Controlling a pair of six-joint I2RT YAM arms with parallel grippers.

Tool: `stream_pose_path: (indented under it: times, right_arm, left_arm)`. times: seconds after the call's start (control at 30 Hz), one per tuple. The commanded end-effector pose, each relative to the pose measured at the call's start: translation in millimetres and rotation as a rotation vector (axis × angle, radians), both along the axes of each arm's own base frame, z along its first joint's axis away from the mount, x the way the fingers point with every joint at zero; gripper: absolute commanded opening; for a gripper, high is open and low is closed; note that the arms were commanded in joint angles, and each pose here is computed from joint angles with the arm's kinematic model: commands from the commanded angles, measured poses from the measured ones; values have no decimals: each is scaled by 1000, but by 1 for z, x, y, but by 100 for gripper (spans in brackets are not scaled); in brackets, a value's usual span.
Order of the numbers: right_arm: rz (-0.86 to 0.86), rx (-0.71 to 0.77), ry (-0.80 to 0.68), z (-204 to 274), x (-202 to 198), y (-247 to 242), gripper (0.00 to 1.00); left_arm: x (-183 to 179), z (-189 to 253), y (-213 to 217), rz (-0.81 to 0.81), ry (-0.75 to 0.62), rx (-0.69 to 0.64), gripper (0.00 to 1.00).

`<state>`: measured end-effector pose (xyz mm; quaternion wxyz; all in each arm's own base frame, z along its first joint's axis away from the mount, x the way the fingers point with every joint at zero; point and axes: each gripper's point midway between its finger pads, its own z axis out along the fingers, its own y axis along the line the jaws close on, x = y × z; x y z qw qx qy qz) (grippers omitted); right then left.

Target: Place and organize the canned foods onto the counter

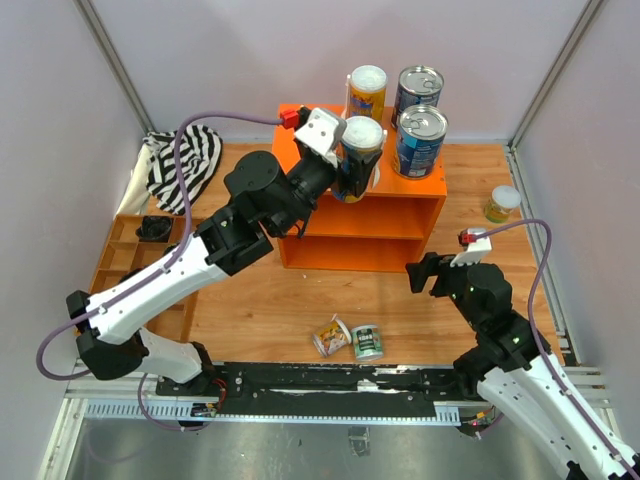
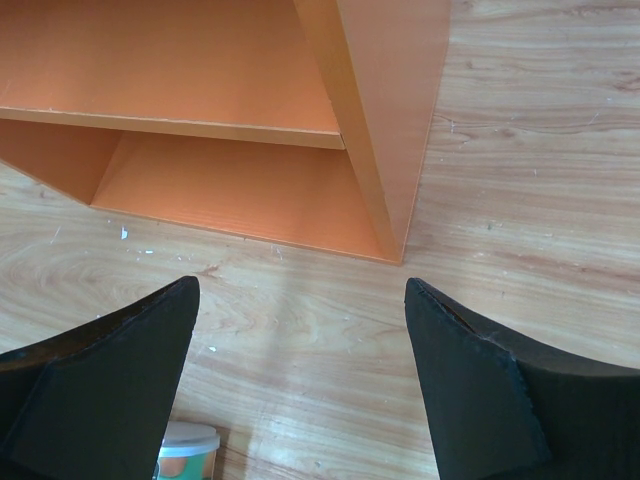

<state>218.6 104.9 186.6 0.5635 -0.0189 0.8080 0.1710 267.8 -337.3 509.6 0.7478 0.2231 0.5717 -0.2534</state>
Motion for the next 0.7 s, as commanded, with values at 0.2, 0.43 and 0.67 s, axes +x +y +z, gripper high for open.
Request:
stream_pose_path:
  times: [0.2, 0.43, 0.67]
  right_arm:
    - [23, 5, -7, 2, 3, 8, 84]
    - [23, -3, -6, 2, 6, 9, 84]
    - [25, -4, -6, 1, 8, 11, 84]
  left_arm:
    - [8, 76, 21, -119, -122, -267, 0]
    - [25, 72, 25, -146, -102, -304, 0]
    - [35, 68, 21, -167, -96, -310, 0]
